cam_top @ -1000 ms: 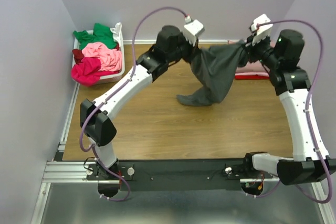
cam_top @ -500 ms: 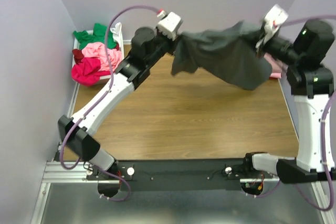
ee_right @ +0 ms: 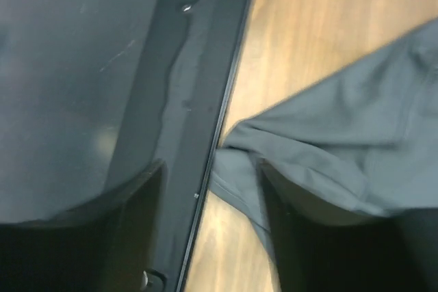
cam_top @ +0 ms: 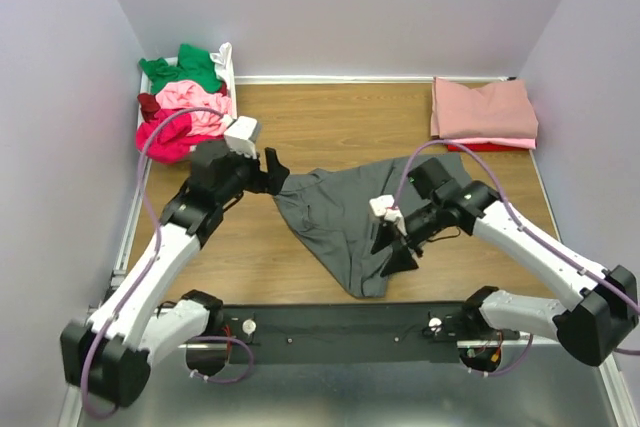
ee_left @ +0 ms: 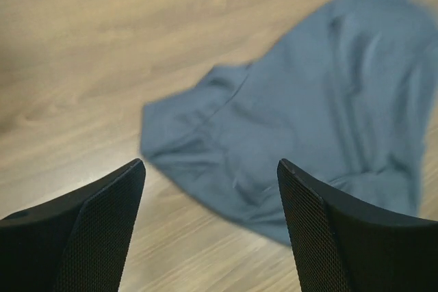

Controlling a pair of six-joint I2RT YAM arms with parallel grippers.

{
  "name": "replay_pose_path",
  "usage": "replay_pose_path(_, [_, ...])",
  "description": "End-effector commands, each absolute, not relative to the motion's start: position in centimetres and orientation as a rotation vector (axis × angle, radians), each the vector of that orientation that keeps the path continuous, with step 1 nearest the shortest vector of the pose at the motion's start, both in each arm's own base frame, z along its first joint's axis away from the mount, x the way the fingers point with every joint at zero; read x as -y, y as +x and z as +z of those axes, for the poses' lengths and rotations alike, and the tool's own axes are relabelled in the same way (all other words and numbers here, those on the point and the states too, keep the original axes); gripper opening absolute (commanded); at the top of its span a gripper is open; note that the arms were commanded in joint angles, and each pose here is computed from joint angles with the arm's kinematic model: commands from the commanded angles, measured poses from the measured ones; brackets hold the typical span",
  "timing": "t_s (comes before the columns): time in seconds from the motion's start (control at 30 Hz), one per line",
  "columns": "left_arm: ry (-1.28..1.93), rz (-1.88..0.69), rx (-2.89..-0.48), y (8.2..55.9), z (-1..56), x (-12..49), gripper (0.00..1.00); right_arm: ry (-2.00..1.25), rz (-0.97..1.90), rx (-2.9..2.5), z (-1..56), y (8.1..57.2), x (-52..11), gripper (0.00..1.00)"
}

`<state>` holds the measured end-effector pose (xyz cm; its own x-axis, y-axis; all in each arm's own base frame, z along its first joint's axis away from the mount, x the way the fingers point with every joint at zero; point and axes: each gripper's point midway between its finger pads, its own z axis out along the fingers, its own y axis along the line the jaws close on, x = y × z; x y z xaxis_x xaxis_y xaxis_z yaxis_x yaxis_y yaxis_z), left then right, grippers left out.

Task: Fold and stack the t-shirts
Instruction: Flatten the tshirt out

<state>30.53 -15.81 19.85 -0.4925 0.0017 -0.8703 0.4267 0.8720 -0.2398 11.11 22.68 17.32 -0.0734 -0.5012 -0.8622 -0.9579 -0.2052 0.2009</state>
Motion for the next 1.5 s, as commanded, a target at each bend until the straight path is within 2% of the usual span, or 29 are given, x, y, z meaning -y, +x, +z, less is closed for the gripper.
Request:
replay_pose_path(0.0, [0.241, -0.631, -1.827, 28.3, 27.1, 15.7, 0.86, -1.828, 1.085, -1.518, 16.4, 12.0, -24.3, 0.71])
replay_pose_path(0.03, [0.237, -0.663, -1.817, 27.9, 27.4, 15.9, 0.86, -1.825, 1.000, -1.539, 16.8, 13.1, -24.1, 0.78])
replay_pose_path(0.1, [0.259, -0.729, -1.799, 27.3, 27.7, 16.8, 0.86, -1.775, 0.839, -1.584, 17.8, 15.7, -23.8, 0.83])
replay_pose_path(0.17, [0.292, -0.853, -1.836, 26.3, 26.3, 18.4, 0.86, -1.577, 0.678, -1.745, 18.7, 19.9, -21.8, 0.85])
replay_pose_path(0.3, [0.355, -1.023, -1.882, 24.4, 24.3, 22.7, 0.86, -1.183, 0.714, -1.982, 17.3, 24.9, -16.1, 0.84])
replay_pose_path(0.37, [0.357, -1.040, -1.909, 23.6, 23.5, 24.4, 0.85, -0.999, 0.718, -2.124, 14.2, 25.9, -13.1, 0.81])
replay_pose_path(0.47, [0.367, -1.092, -1.997, 21.6, 21.6, 27.1, 0.83, -0.829, 0.625, -2.244, 11.1, 26.9, -10.0, 0.81])
replay_pose_path(0.7, [0.307, -1.155, -2.165, 16.4, 18.2, 32.6, 0.79, -0.598, 0.446, -2.339, 9.8, 29.6, -6.0, 0.81])
replay_pose_path(0.9, [0.420, -1.035, -2.261, 15.1, 14.8, 37.2, 0.68, -0.530, 0.435, -2.370, 9.2, 29.9, -5.2, 0.81])
replay_pose_path(1.13, [0.538, -0.670, -2.436, 15.6, 8.2, 38.7, 0.67, -0.496, 0.425, -2.373, 9.1, 29.9, -4.5, 0.81])
replay_pose_path(1.33, [0.587, -0.543, -2.504, 14.7, 4.7, 38.6, 0.67, -0.487, 0.421, -2.373, 9.1, 30.0, -4.2, 0.81])
replay_pose_path(1.4, [0.584, -0.472, -2.512, 14.8, 4.0, 38.1, 0.63, -0.485, 0.424, -2.375, 9.0, 29.9, -4.2, 0.81])
replay_pose_path(1.47, [0.568, -0.409, -2.510, 15.0, 3.6, 37.6, 0.55, -0.488, 0.426, -2.372, 9.1, 29.9, -4.3, 0.81])
